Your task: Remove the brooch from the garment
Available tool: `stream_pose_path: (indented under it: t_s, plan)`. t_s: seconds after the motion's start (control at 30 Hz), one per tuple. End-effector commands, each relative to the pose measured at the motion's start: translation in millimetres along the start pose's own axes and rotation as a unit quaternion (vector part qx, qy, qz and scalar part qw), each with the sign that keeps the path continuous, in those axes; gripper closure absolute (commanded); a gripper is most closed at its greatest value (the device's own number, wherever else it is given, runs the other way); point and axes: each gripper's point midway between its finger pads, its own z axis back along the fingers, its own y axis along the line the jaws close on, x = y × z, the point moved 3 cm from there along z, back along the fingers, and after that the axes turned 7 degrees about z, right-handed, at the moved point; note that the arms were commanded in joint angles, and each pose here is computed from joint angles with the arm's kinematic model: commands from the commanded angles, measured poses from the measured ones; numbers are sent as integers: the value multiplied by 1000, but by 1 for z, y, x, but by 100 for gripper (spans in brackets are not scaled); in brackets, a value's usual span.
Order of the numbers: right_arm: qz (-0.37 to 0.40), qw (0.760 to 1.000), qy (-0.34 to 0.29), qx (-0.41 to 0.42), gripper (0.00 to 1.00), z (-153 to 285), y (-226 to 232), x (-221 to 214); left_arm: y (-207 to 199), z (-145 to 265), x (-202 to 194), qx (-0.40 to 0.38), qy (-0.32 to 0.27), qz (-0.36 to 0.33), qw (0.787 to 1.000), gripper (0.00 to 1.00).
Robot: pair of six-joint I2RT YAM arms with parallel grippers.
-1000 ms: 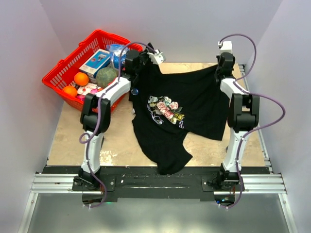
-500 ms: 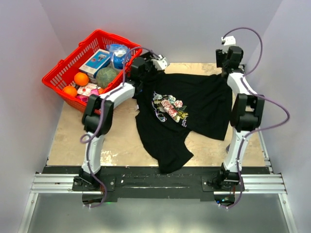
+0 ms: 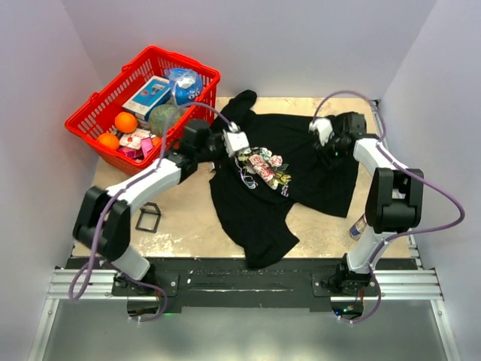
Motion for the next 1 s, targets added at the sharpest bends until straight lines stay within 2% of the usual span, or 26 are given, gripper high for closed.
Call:
stream_pose_path:
  t_s: [0.0,0.1,0.23,0.4,0.53,0.63,0.67,0.7,0.77,0.8,0.87,0.97]
  plan:
    - [65,996,33,57,66,4,28,-30,-58,-25,-55,-108,71,44,991,75]
    - [69,995,64,43,69,-5,21,-45,-72,-33,-83,-135,115,50,983,81]
    - [59,989,135,-12,80,-21,-1,-73,-85,-29,-123,-145,180,62,971,81]
    - [25,980,189,-59,84,-34,-21,-109,-99,-13,-163,-144,251,50,956,81]
    - [16,971,217,-94,85,-30,-34,-124,-120,6,-170,-160,258,39,952,82]
    - [10,966,238,-99,85,-25,-32,-133,-148,30,-171,-191,261,47,945,83]
    - [8,966,241,-92,84,-24,-28,-134,-167,43,-177,-215,272,53,937,83]
    - [5,966,246,-80,84,-21,-20,-137,-171,50,-168,-217,260,48,939,83]
    - [12,965,250,-84,83,-11,-17,-136,-196,67,-168,-244,262,53,932,84]
    - [16,962,260,-79,83,-7,-8,-143,-200,72,-158,-246,246,47,936,84]
    - [33,959,269,-81,83,0,-5,-147,-222,83,-153,-279,237,57,929,84]
    - [45,951,295,-85,83,8,2,-159,-230,91,-133,-293,208,43,932,85]
